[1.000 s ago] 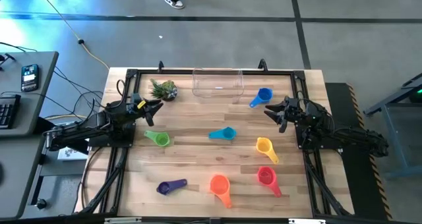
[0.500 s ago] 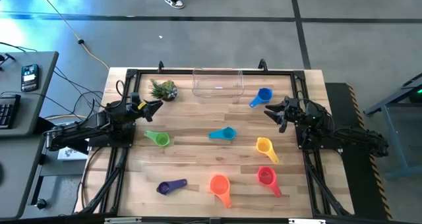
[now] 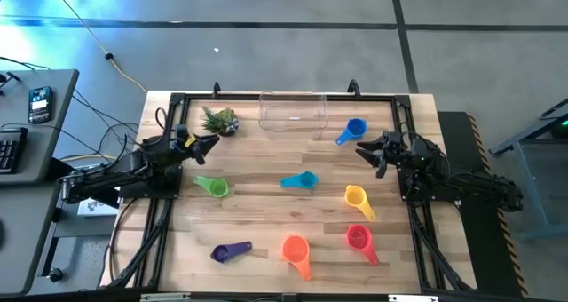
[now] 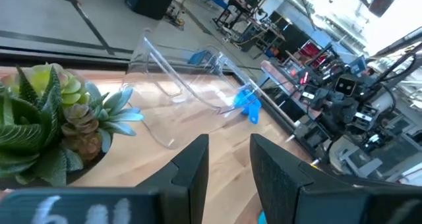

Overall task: Nest measuring cups in basket
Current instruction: Move the orange measuring cup

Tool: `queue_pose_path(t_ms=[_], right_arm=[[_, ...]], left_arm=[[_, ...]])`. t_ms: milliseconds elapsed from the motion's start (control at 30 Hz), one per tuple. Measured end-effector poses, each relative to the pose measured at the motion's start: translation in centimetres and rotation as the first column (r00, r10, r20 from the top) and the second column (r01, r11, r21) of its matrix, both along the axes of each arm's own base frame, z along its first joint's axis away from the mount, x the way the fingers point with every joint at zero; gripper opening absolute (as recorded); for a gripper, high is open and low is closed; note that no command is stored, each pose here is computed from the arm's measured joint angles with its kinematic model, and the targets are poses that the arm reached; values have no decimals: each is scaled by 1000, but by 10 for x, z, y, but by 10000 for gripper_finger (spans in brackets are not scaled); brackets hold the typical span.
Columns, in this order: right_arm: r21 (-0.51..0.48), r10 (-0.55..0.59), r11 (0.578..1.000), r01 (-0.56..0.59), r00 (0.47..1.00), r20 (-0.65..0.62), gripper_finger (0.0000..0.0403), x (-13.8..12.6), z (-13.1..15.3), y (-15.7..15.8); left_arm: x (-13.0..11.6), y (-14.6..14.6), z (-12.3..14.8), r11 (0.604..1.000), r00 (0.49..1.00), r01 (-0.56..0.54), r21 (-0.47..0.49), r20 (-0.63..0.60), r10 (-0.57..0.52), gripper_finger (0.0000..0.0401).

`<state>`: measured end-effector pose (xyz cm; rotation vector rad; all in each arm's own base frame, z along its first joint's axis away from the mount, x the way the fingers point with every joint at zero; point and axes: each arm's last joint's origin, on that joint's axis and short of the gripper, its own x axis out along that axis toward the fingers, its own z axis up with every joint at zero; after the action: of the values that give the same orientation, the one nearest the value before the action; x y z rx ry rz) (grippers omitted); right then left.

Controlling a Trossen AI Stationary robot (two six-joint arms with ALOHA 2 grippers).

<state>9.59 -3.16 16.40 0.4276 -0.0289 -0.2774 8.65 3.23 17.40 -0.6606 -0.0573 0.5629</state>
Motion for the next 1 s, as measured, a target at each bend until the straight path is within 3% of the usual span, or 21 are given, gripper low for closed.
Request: queue_pose_path(t_ms=[233, 433, 533, 733, 1000], right_arm=[[101, 8, 995, -14, 998, 59, 145, -1, 10, 1], [31, 56, 998, -61, 987, 148, 145, -9, 48, 5], [-20, 55, 998, -52, 990, 132, 145, -15, 67, 7], [-22, 2, 1000, -2, 1000, 25, 145, -32, 99, 11], [15, 0, 1000, 0, 999, -43, 145, -43, 117, 15]], left_arm=[[2, -2, 18, 994, 977, 96, 53, 185, -104, 104], [1, -4, 31, 989, 939, 125, 78, 312, -143, 104], [-1, -4, 41, 988, 933, 127, 84, 327, -148, 104], [-3, -6, 75, 981, 922, 167, 103, 336, -192, 104], [17, -4, 125, 957, 930, 283, 68, 225, -291, 104]])
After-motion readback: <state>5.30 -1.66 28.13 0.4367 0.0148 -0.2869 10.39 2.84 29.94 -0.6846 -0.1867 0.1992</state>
